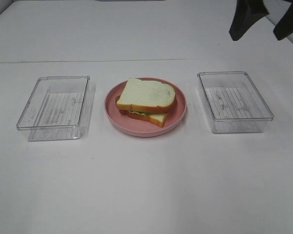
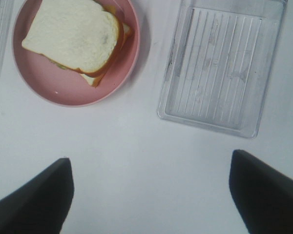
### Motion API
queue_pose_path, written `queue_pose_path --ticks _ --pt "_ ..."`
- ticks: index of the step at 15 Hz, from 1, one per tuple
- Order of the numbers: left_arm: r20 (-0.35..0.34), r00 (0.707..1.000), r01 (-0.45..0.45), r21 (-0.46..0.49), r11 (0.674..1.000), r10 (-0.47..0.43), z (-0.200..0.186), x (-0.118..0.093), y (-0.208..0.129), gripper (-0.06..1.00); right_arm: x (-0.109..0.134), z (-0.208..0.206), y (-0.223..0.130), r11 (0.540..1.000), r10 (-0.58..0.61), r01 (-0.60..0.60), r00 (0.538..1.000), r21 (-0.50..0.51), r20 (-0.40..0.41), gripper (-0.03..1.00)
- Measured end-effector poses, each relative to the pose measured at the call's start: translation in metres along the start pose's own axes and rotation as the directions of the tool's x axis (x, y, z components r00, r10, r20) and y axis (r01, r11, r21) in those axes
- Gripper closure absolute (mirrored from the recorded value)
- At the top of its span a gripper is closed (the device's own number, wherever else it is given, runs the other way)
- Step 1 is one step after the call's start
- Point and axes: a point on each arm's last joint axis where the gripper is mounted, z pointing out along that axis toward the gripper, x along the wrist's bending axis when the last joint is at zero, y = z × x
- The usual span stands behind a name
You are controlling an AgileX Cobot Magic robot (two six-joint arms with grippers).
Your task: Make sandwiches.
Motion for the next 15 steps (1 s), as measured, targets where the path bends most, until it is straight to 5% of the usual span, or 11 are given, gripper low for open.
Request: queue_pose_path --ticks 2,8,10,15 --pt "0.000 1.000 0.000 0.000 1.000 0.000 0.000 0.000 0.000 0.11 0.003 -0.032 -0.056 0.999 -0.004 0.004 1.000 -0.041 0.000 0.16" --pt "0.000 1.000 0.000 0.000 1.000 0.000 0.000 0.000 0.000 0.11 0.004 -0.041 -0.183 0.999 -0.007 0.007 1.000 -0.036 -0.001 0.16" --pt "0.000 1.000 0.000 0.000 1.000 0.000 0.000 0.000 0.000 0.11 0.003 -0.036 -0.254 0.990 -0.028 0.029 1.000 -0.138 0.007 0.16" --pt "0.000 1.000 0.000 0.000 1.000 0.000 0.000 0.000 0.000 0.11 0.002 -0.034 -0.307 0.902 -0.107 0.118 0.993 -0.416 0.051 0.16"
